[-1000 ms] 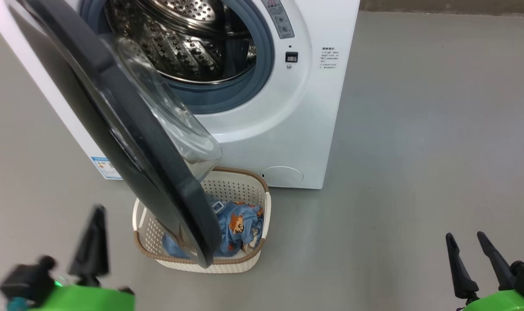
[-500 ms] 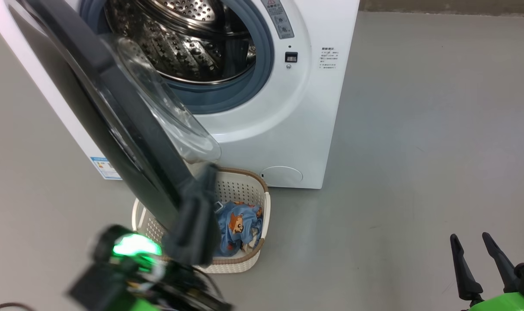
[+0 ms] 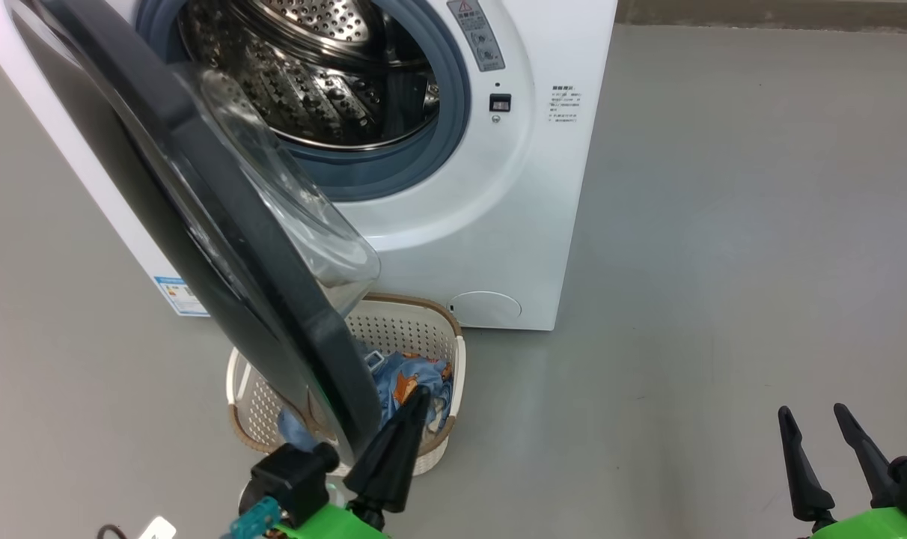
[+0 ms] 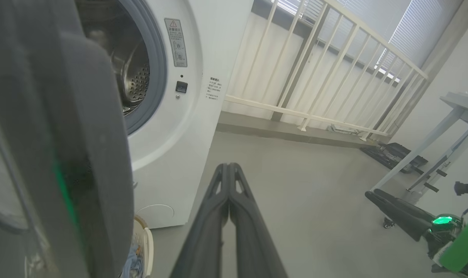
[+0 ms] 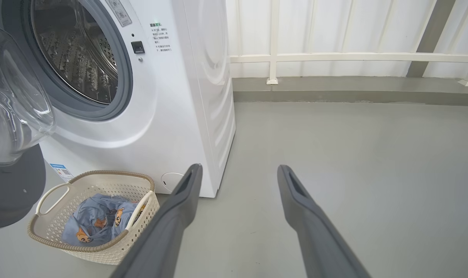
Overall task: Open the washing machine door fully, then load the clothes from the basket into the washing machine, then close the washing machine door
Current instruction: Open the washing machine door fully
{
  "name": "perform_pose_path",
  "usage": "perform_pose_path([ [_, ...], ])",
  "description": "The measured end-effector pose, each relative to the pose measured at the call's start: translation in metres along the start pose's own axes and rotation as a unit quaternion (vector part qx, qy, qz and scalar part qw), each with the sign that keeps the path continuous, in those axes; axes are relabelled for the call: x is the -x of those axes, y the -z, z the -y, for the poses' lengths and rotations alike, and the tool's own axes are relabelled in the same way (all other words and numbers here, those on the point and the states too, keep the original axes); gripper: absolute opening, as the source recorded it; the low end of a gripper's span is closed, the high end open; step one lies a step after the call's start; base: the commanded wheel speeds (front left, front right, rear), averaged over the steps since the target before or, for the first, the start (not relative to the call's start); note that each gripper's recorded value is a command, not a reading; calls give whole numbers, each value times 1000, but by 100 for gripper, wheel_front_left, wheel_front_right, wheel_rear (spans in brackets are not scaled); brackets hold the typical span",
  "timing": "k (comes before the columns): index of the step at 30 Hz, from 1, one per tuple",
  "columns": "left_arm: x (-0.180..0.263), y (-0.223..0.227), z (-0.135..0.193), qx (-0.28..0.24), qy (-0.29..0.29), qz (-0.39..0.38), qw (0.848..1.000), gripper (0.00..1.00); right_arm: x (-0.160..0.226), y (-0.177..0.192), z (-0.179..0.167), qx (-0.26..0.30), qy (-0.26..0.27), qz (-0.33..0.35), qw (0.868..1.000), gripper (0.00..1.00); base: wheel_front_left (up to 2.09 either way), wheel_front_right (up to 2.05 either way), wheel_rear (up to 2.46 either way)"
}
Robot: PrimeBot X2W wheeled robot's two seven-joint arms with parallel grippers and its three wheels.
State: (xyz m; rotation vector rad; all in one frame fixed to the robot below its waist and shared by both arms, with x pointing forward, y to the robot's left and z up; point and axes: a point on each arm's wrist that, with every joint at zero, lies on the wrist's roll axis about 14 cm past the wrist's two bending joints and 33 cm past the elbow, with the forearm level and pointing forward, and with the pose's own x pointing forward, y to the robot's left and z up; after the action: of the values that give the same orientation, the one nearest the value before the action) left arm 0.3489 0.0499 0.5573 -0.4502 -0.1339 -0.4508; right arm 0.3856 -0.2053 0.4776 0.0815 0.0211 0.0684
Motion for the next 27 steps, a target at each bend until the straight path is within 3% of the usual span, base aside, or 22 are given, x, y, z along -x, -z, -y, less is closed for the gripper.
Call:
perform_pose_path([
  [8,-5,12,-28,8,-38,-15,999,0,2,4,-1,2,-1,-6,1000,100,0,0,0],
  [27,-2,12,-53,17,-81,-10,997,0,-4,6,-10,1,-14,-9,1000,100,0,0,0],
])
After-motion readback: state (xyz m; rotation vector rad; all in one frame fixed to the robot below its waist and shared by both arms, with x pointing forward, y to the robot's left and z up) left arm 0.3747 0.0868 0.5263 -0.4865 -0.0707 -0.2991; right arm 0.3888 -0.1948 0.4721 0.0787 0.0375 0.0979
